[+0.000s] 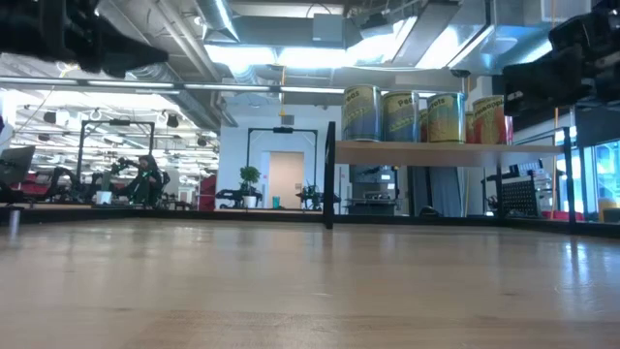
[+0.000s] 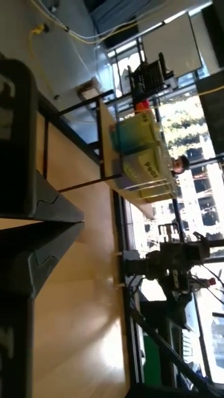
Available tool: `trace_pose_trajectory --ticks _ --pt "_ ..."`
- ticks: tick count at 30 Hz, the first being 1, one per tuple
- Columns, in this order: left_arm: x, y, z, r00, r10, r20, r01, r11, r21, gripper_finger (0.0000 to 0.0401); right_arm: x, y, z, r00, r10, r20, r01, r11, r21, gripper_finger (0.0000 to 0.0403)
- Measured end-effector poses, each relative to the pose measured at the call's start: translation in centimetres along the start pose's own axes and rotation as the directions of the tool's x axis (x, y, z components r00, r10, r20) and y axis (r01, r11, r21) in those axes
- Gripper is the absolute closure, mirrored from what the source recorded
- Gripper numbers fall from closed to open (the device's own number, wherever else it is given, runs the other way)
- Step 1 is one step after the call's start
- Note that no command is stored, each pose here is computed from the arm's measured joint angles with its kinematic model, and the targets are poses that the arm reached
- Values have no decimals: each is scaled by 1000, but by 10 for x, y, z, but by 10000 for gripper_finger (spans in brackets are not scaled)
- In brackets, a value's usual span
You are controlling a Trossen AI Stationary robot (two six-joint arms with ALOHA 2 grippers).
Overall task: Pick and place cans onto a shelf
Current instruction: Return to Home Position
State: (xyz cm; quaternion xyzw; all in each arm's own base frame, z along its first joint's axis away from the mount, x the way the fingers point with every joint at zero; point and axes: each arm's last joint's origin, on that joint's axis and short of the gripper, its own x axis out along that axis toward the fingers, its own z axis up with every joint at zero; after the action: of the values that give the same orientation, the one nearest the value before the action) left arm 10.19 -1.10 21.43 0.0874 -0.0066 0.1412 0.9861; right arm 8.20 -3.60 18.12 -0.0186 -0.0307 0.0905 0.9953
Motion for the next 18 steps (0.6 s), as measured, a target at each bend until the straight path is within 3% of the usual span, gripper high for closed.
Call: trace_pose_trajectory --ticks 9,18 --pt "4 -8 -32 995 -64 72 69 995 -70 401 8 14 -11 974 225 -12 -225 974 32 397" --pt "3 -14 -35 955 -277 108 289 951 -112 401 12 28 -11 914 406 -5 -405 911 80 397"
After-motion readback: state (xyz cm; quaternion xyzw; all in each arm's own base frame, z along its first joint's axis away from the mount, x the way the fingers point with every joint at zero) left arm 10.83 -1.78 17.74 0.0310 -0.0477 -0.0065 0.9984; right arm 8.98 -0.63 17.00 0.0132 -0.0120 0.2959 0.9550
